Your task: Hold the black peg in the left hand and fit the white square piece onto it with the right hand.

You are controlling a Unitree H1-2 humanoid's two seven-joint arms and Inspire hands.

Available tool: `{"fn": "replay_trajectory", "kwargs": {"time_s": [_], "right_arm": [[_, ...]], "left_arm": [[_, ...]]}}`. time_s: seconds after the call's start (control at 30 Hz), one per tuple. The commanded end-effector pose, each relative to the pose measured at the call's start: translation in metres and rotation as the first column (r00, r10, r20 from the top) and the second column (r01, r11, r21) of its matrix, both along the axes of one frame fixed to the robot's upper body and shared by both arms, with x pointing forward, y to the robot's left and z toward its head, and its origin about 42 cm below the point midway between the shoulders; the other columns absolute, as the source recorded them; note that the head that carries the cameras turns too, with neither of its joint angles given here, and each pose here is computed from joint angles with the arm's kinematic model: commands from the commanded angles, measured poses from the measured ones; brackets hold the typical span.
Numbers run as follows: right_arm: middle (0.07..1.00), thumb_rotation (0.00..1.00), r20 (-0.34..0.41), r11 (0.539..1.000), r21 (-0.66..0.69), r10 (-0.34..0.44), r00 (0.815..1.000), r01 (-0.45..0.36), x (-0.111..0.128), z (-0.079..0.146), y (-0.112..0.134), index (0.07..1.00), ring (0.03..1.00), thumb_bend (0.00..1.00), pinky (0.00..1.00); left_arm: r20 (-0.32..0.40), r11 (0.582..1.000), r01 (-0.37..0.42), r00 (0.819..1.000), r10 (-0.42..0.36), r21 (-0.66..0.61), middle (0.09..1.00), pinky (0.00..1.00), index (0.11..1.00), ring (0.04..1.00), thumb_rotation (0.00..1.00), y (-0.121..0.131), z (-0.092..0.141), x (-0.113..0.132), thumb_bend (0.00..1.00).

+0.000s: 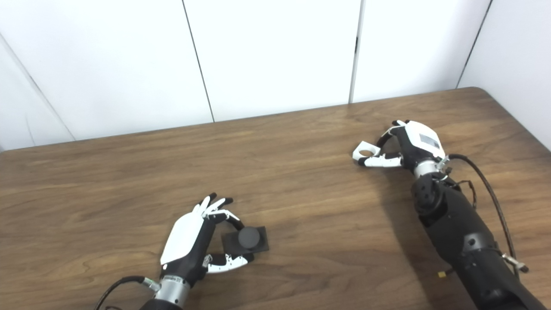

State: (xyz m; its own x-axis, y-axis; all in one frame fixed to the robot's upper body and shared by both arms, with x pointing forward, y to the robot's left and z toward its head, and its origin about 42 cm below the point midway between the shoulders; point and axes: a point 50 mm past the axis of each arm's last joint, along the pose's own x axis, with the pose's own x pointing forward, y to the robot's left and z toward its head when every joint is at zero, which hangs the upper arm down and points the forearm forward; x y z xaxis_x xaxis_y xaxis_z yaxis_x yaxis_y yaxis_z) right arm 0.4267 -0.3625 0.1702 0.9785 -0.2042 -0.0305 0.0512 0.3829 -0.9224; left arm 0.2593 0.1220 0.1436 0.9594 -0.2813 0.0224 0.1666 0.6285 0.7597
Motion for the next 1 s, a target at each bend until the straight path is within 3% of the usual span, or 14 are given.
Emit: {"fn": "replay_trajectory", "kwargs": {"time_s": [0.0, 0.5, 0.97], "right_arm": [[0.915, 0.49, -0.046, 1.0, -0.011, 0.027, 0.999, -0.028, 0.0061, 0.0014, 0.0063, 0.632, 0.982, 0.94, 0.96], [0.929, 0.49, -0.11, 0.991, -0.106, 0.075, 0.991, -0.086, 0.0115, 0.0066, 0.0106, 0.653, 0.987, 0.93, 0.98], [0.899, 0.3, -0.155, 0.985, -0.128, 0.096, 0.983, -0.116, 0.0156, 0.0076, 0.011, 0.585, 0.975, 0.84, 0.98]], "left_arm": [[0.043, 1.0, 0.006, 0.999, -0.005, -0.007, 0.9, 1.0, 0.488, 1.0, 0.07, -0.0044, 0.0081, 0.0061, 0.52], [0.056, 1.0, -0.003, 0.998, 0.004, -0.018, 0.9, 1.0, 0.488, 1.0, 0.07, -0.0052, 0.0111, 0.0104, 0.52], [0.057, 1.0, -0.006, 0.998, 0.007, -0.024, 0.902, 1.0, 0.488, 1.0, 0.07, -0.0059, 0.0125, 0.0104, 0.52]]}}
